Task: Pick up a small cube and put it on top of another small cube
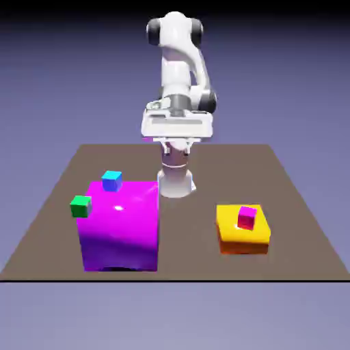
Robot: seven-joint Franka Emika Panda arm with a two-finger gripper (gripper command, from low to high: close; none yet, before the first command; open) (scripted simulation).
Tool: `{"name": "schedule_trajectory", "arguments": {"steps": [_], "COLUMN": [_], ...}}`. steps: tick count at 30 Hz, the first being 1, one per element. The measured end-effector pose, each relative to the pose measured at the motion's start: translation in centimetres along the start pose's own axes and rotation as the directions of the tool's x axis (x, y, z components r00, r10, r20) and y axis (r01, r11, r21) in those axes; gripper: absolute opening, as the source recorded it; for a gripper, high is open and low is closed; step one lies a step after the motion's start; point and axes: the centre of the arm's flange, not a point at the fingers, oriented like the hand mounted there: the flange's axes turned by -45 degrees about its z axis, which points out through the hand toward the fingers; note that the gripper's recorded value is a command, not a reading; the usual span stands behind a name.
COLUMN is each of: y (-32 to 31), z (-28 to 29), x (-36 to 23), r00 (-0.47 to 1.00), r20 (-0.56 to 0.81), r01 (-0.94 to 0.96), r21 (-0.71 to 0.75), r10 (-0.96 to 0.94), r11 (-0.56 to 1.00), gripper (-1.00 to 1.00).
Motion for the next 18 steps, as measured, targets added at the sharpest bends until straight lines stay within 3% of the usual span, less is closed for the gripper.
{"name": "schedule_trajectory", "arguments": {"steps": [7,18], "y": [12.2,28.7], "z": [4.1,5.4], "x": [-1.3,-12.3], "r00": [0.873,0.358], "r20": [0.1,-0.009], "r01": [-0.453,-0.814], "r21": [-0.191,-0.494], "r10": [0.477,0.934], "r11": [0.871,0.307], "gripper": [0.0,0.0]}}
